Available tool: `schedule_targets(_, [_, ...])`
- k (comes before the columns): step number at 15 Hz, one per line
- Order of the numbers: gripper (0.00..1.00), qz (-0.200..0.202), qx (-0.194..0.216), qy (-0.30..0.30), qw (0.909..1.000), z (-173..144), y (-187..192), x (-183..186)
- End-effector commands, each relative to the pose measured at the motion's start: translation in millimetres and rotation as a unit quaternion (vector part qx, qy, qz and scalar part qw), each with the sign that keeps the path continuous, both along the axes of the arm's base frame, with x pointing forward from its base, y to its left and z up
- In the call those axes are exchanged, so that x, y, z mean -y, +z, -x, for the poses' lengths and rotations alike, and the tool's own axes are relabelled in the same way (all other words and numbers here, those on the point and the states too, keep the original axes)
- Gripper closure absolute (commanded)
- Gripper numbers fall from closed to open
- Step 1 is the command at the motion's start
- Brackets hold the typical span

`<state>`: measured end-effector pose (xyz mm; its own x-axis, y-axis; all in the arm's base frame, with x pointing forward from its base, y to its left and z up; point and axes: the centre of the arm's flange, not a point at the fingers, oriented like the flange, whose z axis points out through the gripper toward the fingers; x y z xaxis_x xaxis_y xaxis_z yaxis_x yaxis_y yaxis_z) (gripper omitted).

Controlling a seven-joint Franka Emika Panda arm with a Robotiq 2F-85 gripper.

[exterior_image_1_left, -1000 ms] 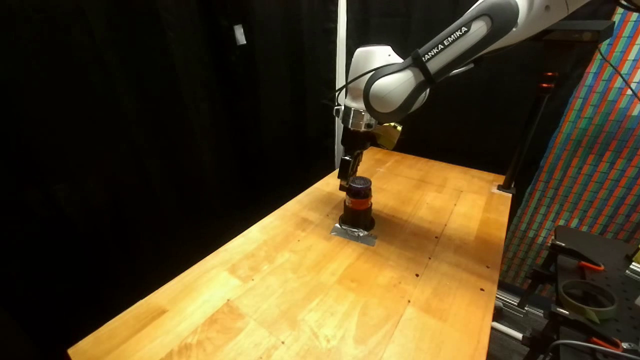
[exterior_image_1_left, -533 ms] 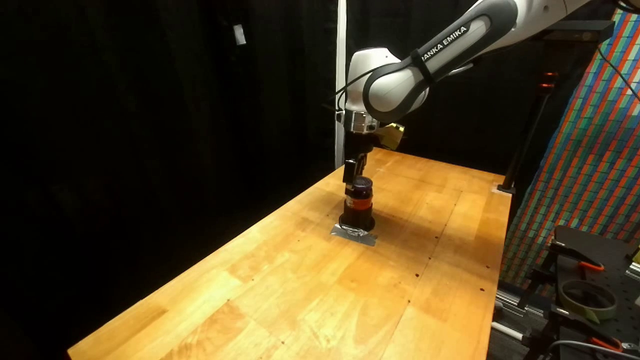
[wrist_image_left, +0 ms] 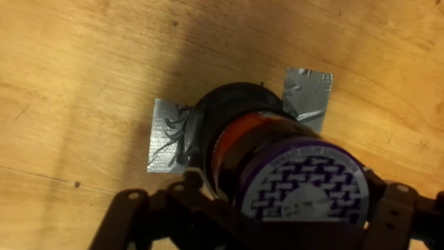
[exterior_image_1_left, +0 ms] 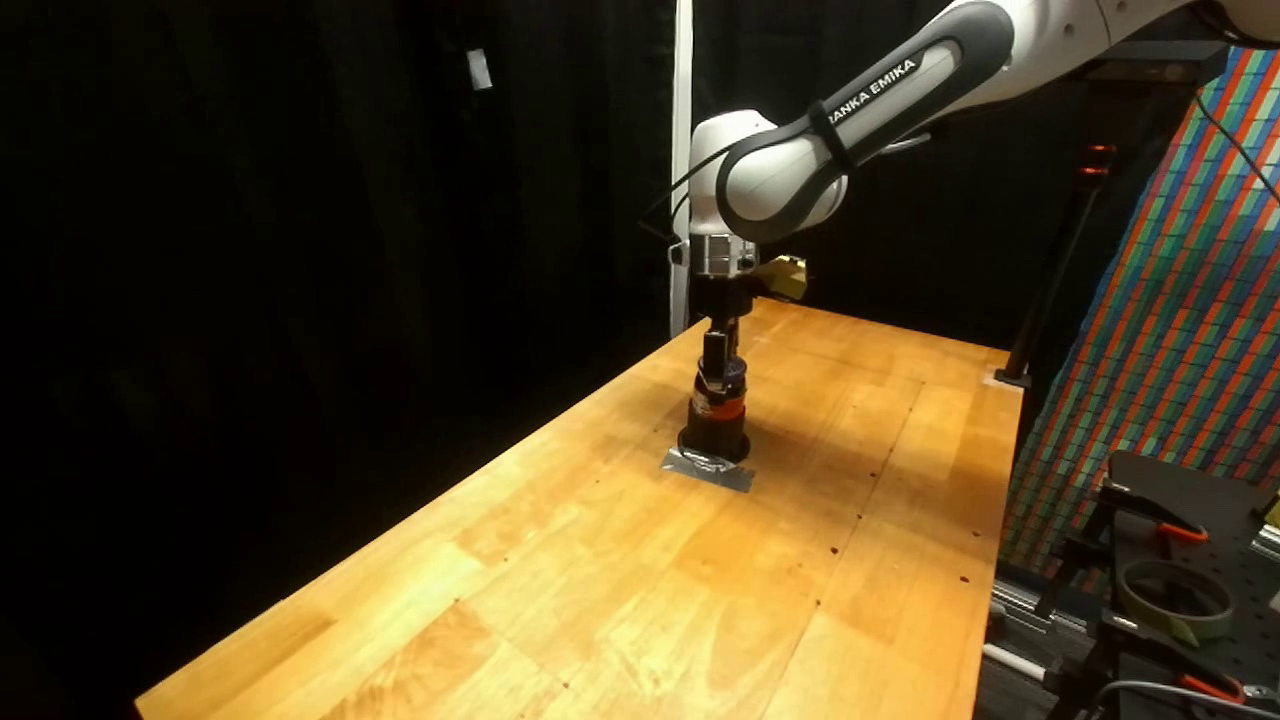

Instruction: Put the rubber band around the base of the cup

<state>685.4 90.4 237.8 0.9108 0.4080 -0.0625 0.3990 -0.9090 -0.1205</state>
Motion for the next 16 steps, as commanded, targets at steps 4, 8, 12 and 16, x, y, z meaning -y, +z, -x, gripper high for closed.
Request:
schedule_targets(4, [0.00,-0.005,0.005,-0.010,0.9999,-13,21,7])
schedule_targets(8, [0.00,0.004,-0.008,-0.012,0.9999,-10,30,7])
schedule_targets(12, [0.00,0.014,-0.029,-0.014,0.9994,-4,37,10])
schedule_targets(16, [0.00,0.011,-0.065,-0.006,0.9978,8,25,15])
